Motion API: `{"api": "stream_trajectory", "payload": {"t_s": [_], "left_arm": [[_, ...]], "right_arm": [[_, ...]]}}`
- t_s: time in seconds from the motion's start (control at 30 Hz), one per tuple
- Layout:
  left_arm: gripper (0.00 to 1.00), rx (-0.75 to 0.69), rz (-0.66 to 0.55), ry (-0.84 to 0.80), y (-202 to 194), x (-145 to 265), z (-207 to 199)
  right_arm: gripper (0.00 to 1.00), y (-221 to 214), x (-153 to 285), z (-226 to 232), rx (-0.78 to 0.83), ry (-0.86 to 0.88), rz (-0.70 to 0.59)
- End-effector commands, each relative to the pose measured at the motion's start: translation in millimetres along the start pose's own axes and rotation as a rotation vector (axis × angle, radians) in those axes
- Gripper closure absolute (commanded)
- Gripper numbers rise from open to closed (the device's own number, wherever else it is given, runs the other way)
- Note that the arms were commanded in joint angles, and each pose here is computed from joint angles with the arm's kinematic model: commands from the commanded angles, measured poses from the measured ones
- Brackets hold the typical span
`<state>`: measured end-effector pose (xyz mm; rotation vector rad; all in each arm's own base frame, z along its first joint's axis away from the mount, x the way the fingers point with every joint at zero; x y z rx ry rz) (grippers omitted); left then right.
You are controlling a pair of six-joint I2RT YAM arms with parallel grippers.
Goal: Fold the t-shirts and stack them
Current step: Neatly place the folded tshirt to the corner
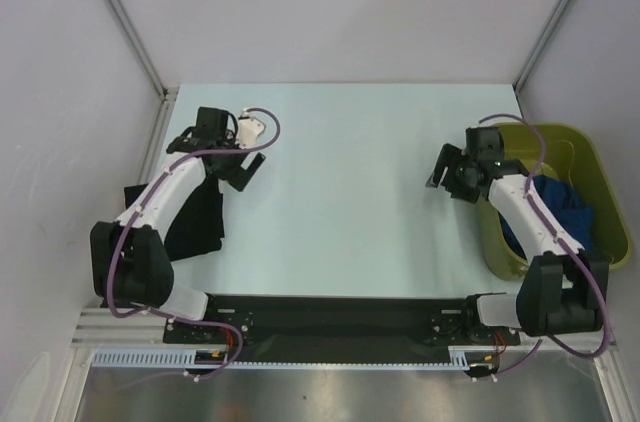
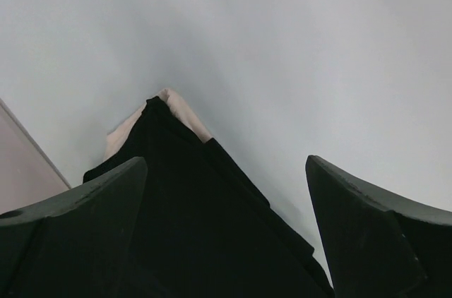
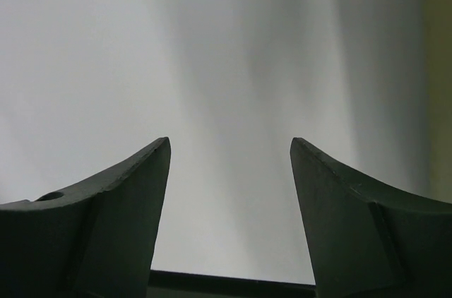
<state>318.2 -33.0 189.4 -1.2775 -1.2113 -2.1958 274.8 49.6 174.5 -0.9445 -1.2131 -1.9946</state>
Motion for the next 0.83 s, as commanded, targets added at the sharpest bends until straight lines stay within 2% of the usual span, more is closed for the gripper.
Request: {"api": "stream_trajectory", "payload": {"t_s": [0.0, 0.07, 0.13, 0.2, 0.23, 0.3, 0.5, 0.67, 0.8], "left_arm": [[0.0, -0.063, -0.042, 0.028, 3, 41, -12], [0.0, -0.047, -0.052, -0.003, -3, 47, -22], [0.0, -0.018, -0.116, 0.015, -5, 59, -26], [0.0, 0.008, -0.113, 0.013, -20, 56, -34], [0.0, 0.018, -0.145, 0.03, -22, 63, -35], [0.0, 0.052, -0.135, 0.026, -34, 59, -42], [0.0, 0.1, -0.111, 0.064, -63, 46, -52], [0.0, 0.093, -0.097, 0.069, -70, 44, -50], [0.0, 0.15, -0.122, 0.086, -64, 47, -47]], "right_arm": [[0.26, 40, 44, 8, 0.085, 0.001, -0.231], [0.26, 46, 53, 4, 0.112, -0.032, -0.291], [0.24, 49, 65, 3, 0.118, -0.033, -0.354], [0.23, 51, 76, 3, 0.127, -0.015, -0.41], [0.23, 47, 76, 2, 0.132, -0.006, -0.415], [0.22, 47, 81, 2, 0.135, 0.014, -0.444], [0.22, 38, 74, 0, 0.134, 0.032, -0.439], [0.22, 37, 73, 1, 0.123, 0.044, -0.436], [0.22, 35, 77, 0, 0.127, 0.05, -0.452]]}}
Point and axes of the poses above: each gripper's point midway between its finger pads, its own x axis back along the fingers, its own z axis along the line the jaws close on, y = z × x, the point moved 7 cm from there along x, back along the fingers
